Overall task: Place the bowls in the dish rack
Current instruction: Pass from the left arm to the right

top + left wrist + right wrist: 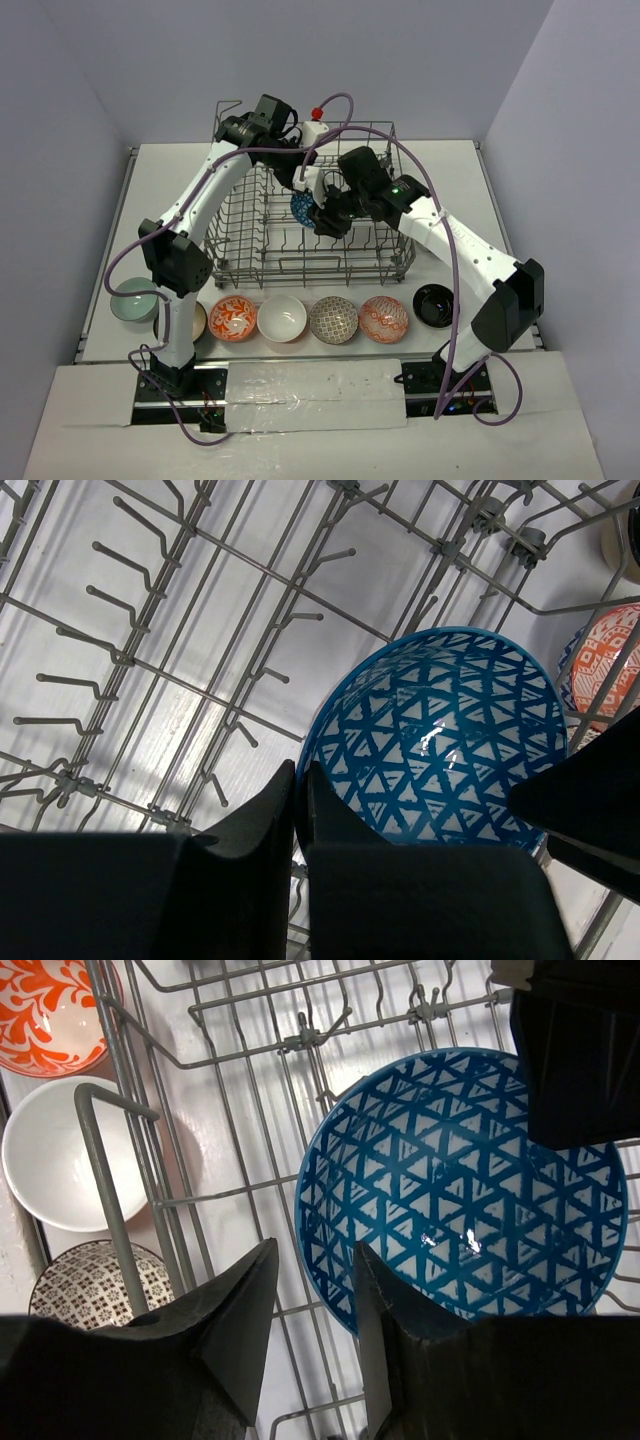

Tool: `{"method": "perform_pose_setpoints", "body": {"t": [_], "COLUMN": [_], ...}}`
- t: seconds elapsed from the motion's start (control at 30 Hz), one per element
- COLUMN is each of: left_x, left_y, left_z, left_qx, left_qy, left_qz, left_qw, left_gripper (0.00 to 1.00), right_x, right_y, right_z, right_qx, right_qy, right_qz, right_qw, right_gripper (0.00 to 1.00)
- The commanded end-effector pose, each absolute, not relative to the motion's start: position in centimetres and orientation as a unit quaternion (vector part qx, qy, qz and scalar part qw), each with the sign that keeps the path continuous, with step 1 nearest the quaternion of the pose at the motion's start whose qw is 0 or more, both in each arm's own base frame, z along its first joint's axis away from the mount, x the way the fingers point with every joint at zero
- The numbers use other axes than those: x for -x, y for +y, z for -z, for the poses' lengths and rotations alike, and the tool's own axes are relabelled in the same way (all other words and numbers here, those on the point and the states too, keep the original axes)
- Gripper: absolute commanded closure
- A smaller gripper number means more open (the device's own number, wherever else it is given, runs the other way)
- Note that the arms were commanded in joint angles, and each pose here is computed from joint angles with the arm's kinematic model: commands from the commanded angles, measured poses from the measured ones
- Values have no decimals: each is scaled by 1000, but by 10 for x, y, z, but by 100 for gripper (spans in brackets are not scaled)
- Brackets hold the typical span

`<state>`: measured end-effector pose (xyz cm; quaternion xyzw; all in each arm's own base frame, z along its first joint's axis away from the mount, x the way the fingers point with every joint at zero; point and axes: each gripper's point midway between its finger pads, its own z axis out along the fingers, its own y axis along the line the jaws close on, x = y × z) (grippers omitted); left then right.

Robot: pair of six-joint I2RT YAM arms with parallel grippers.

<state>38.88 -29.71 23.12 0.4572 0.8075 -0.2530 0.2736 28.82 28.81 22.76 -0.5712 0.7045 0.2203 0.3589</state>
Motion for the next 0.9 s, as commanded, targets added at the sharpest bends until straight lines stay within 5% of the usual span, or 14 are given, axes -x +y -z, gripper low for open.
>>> {"method": "perform_pose_setpoints", "body": {"t": [0.0, 0.53, 0.87], "left_x": [-389, -388, -387], "left_y": [-305, -306, -307], "left_z": [-253, -255, -254], "left_qx": [-475, -477, -482], "left_qy": [783, 781, 779], "left_qz": [264, 267, 266], "left_qw": [304, 302, 301], "left_gripper": [100, 100, 100], "right_x": [-293, -295, -297], "right_y": [297, 298, 298], "right_z": [-243, -225, -221], "right_qx": [570, 575, 574], "right_qy": [693, 703, 706], "right_qz": [-227, -223, -218], "right_qw": [377, 355, 352], "right_gripper": [57, 66, 95]}}
